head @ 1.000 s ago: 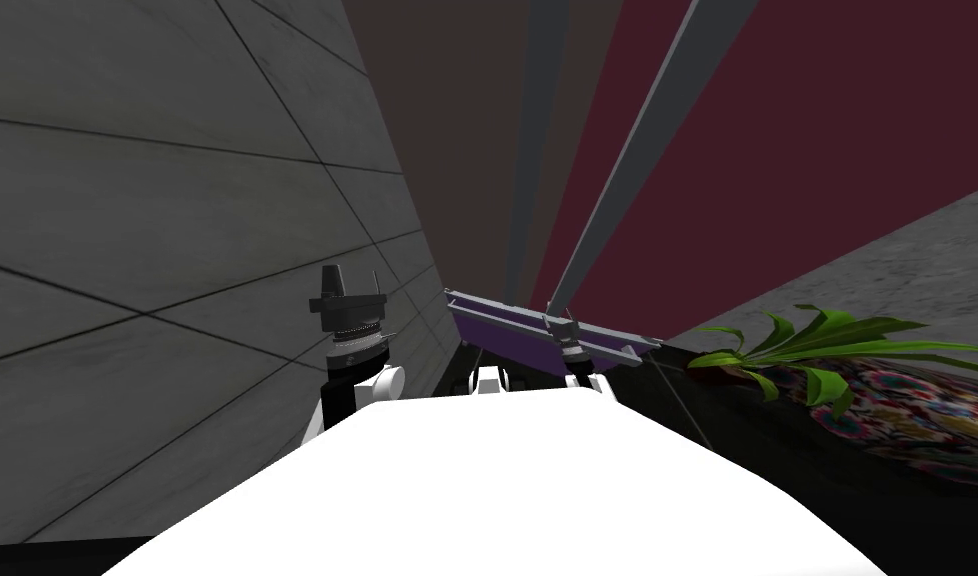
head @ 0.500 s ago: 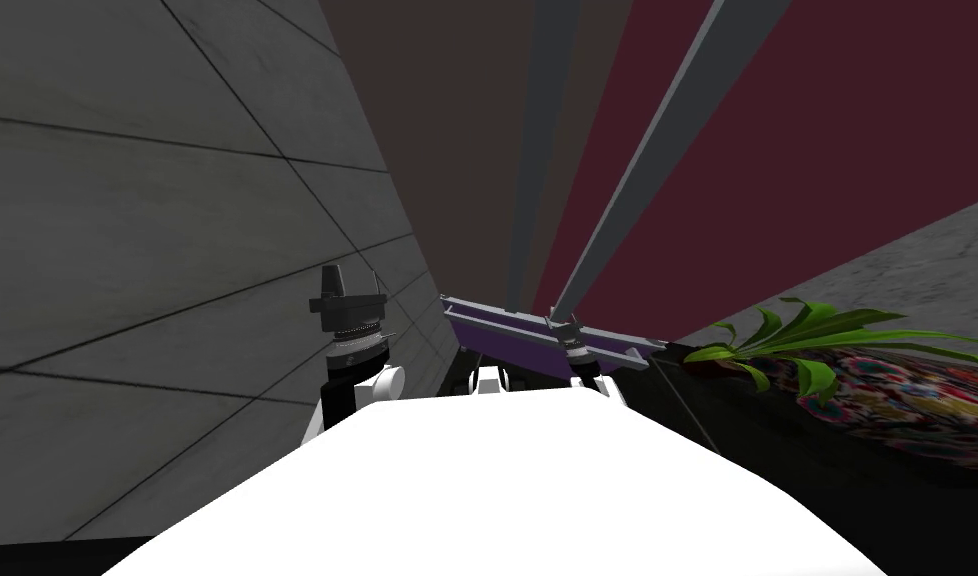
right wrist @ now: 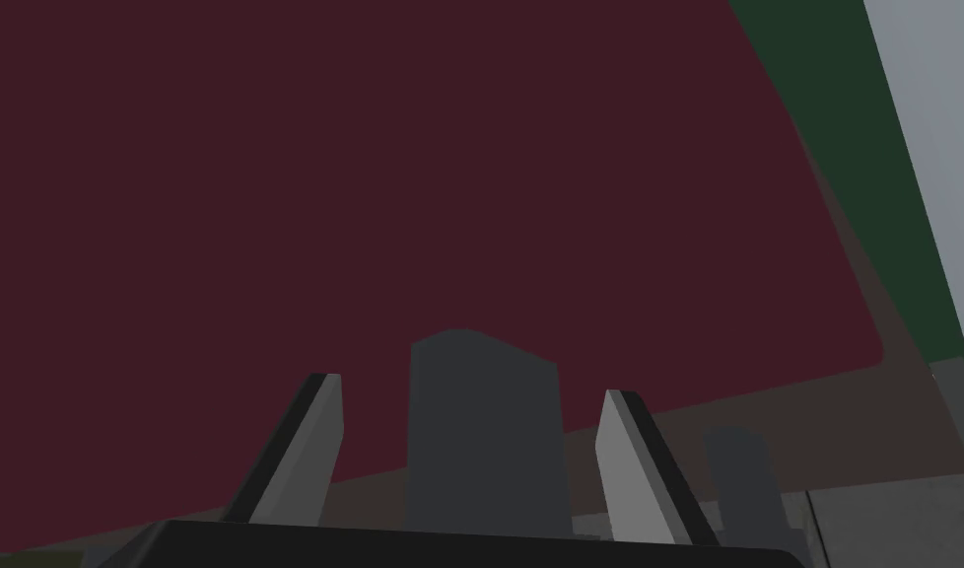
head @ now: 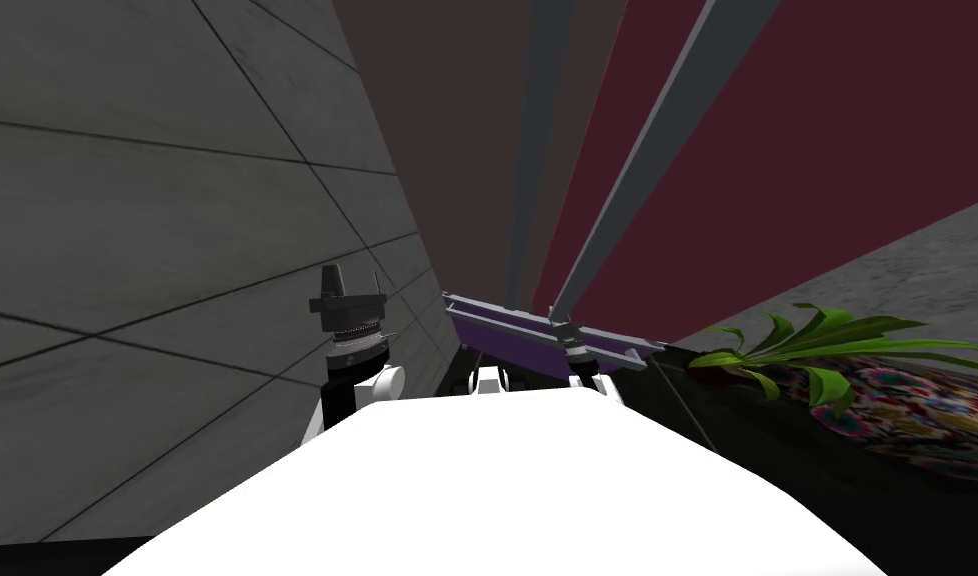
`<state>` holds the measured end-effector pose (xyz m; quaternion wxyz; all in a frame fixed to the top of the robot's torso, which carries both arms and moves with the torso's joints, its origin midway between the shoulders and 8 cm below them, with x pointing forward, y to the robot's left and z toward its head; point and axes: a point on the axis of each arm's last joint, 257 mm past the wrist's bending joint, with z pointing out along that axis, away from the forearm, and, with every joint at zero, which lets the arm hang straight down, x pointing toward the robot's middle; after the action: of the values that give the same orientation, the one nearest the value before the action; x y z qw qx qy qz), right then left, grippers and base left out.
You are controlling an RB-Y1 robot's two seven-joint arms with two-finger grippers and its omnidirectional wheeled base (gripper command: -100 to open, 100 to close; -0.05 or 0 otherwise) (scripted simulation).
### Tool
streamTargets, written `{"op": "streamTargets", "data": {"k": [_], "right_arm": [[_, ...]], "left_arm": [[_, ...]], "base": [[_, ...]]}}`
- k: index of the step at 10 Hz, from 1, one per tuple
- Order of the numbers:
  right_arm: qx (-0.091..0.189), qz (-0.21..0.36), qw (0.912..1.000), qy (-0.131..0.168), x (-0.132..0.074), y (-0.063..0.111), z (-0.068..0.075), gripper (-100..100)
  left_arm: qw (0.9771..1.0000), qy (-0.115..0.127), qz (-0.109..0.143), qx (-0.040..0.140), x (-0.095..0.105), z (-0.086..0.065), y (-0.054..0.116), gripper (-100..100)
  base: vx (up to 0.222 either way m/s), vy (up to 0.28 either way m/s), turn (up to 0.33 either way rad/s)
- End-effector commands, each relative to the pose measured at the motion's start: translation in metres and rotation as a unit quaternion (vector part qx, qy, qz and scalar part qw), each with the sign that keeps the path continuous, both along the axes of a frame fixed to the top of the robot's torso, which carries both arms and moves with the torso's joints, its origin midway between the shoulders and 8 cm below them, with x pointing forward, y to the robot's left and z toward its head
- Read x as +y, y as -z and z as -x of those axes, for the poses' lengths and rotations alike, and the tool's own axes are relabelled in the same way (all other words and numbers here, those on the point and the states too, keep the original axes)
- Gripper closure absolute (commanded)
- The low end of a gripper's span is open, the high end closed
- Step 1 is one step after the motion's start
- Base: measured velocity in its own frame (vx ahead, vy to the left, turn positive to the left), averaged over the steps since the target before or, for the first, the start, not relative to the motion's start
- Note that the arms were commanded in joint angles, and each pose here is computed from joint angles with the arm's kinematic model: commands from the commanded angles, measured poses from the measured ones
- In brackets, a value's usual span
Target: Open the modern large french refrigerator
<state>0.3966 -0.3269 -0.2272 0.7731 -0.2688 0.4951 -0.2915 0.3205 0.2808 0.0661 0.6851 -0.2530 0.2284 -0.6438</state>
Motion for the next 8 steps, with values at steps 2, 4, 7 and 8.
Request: {"op": "streamTargets", "data": {"k": [2, 4, 7, 8], "right_arm": [[-0.002, 0.000, 1.0000, 0.008, 0.002, 0.004, -0.004, 100], [0.001, 0.000, 0.9995, -0.032, 0.018, 0.002, -0.009, 100], [0.007, -0.001, 0.9973, -0.073, 0.034, 0.000, -0.011, 100], [0.009, -0.001, 0.9962, -0.087, 0.039, 0.000, -0.012, 100]], "left_arm": [[1.0000, 0.000, 0.000, 0.000, 0.000, 0.000, 0.000, 0], [1.0000, 0.000, 0.000, 0.000, 0.000, 0.000, 0.000, 0], [1.0000, 0.000, 0.000, 0.000, 0.000, 0.000, 0.000, 0], [1.0000, 0.000, 0.000, 0.000, 0.000, 0.000, 0.000, 0]], "base": [[-0.074, -0.020, 0.030], [-0.196, -0.091, 0.125], [-0.204, -0.122, 0.109], [-0.219, -0.107, 0.087]]}}
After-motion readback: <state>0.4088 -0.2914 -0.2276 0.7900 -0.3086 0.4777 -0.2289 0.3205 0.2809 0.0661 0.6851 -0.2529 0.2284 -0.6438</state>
